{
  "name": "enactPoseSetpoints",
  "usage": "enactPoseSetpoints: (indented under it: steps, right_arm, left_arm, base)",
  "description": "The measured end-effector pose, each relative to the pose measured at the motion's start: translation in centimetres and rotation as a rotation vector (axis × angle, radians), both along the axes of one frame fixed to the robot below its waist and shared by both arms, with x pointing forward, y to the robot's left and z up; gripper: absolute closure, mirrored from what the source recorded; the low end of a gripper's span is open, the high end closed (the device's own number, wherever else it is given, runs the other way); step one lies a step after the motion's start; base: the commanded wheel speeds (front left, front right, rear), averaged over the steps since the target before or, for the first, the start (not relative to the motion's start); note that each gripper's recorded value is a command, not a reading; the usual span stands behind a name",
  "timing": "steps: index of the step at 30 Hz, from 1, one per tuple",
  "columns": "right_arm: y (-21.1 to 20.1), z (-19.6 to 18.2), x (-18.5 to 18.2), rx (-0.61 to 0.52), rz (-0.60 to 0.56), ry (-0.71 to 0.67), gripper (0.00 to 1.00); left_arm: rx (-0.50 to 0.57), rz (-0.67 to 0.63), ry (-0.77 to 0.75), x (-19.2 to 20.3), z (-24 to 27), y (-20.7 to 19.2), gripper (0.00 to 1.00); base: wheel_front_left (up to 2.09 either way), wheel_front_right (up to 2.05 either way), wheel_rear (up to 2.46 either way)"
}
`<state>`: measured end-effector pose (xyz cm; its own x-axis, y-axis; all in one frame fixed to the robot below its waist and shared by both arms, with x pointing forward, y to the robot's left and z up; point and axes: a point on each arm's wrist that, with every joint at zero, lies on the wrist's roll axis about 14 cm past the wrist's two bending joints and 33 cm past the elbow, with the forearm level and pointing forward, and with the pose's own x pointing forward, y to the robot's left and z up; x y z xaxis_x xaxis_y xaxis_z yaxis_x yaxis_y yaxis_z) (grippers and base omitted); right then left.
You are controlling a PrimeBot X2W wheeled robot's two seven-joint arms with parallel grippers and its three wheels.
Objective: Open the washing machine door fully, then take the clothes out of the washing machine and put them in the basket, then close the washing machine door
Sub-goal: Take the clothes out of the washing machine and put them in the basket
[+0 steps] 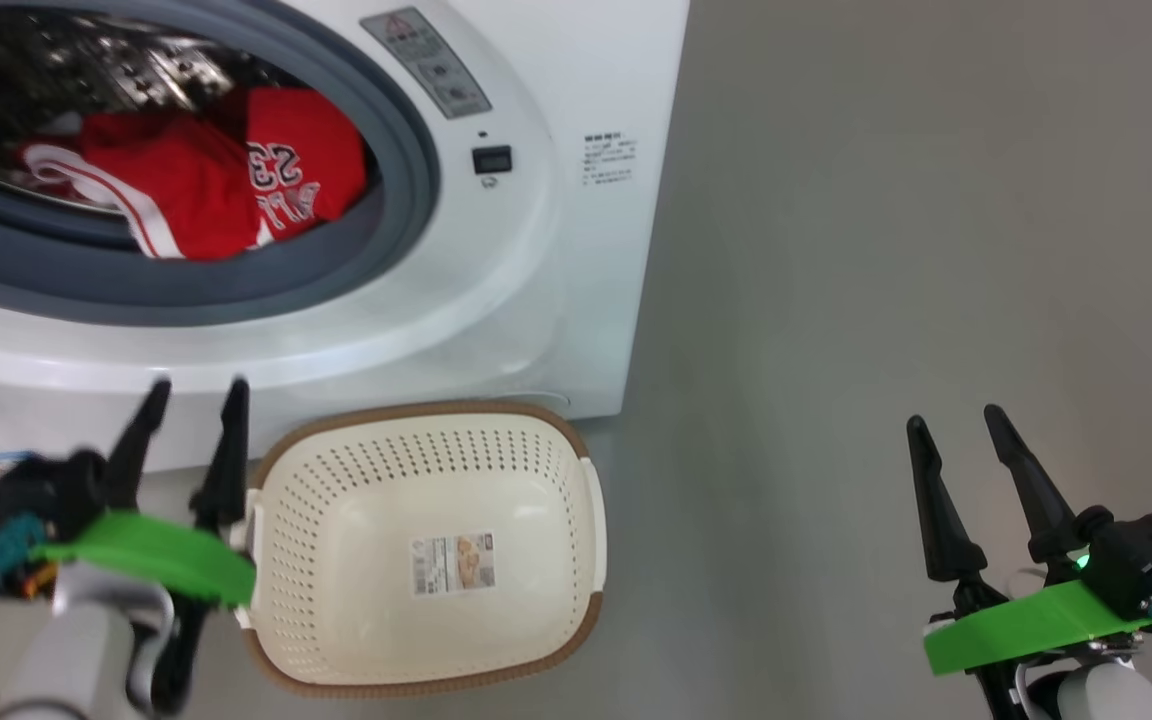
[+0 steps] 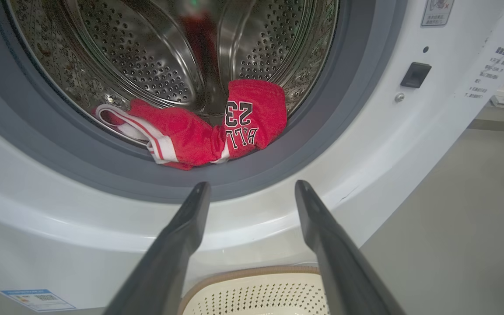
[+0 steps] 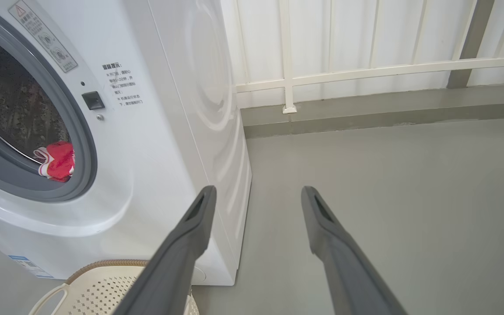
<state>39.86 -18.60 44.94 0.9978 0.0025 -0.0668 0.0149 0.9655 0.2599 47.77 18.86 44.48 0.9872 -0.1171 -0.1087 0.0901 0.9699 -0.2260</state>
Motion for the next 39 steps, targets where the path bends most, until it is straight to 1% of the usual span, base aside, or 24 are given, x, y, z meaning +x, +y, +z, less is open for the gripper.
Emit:
enactPoseSetpoints:
  steps: [1,8,13,21,26,29,33,39]
  right_arm:
    - [0.0,0.0,0.0,0.000,0.000,0.000,0.00]
    - [-0.9,-1.0,1.5,0.007,-0.028,0.014,0.00]
    - [-1.8,-1.6,2.7,0.003,-0.051,0.020,0.00]
    - [-3.1,-3.3,3.6,-0.009,-0.084,0.054,0.00]
    - [-3.6,-4.6,3.9,-0.010,-0.096,0.084,0.00]
    - [-3.6,-5.6,3.8,-0.013,-0.095,0.109,0.00]
    - [-3.8,-6.0,4.2,-0.015,-0.098,0.112,0.00]
    - [-4.3,-6.5,3.9,-0.027,-0.112,0.132,0.00]
  left_arm:
    - [0.000,0.000,0.000,0.0,0.0,0.0,0.00]
    - [0.021,-0.028,-0.034,6.3,0.9,-0.9,0.00]
    - [0.041,-0.029,-0.021,10.1,0.1,-0.9,0.00]
    - [0.038,-0.044,-0.001,15.4,-1.4,-1.9,0.00]
    - [0.011,-0.031,0.032,17.6,-3.2,-2.1,0.00]
    - [0.017,-0.031,0.050,18.5,-4.3,-1.9,0.00]
    - [0.018,-0.037,0.085,19.1,-6.1,-2.1,0.00]
    - [0.021,-0.067,0.101,19.6,-7.3,-3.0,0.00]
  base:
    - [0.00,0.00,0.00]
    - [0.00,0.00,0.00]
    - [0.00,0.00,0.00]
    - [0.00,0.00,0.00]
    - [0.00,0.00,0.00]
    - [0.00,0.00,0.00]
    - [0.00,0.00,0.00]
    - [0.00,0.00,0.00]
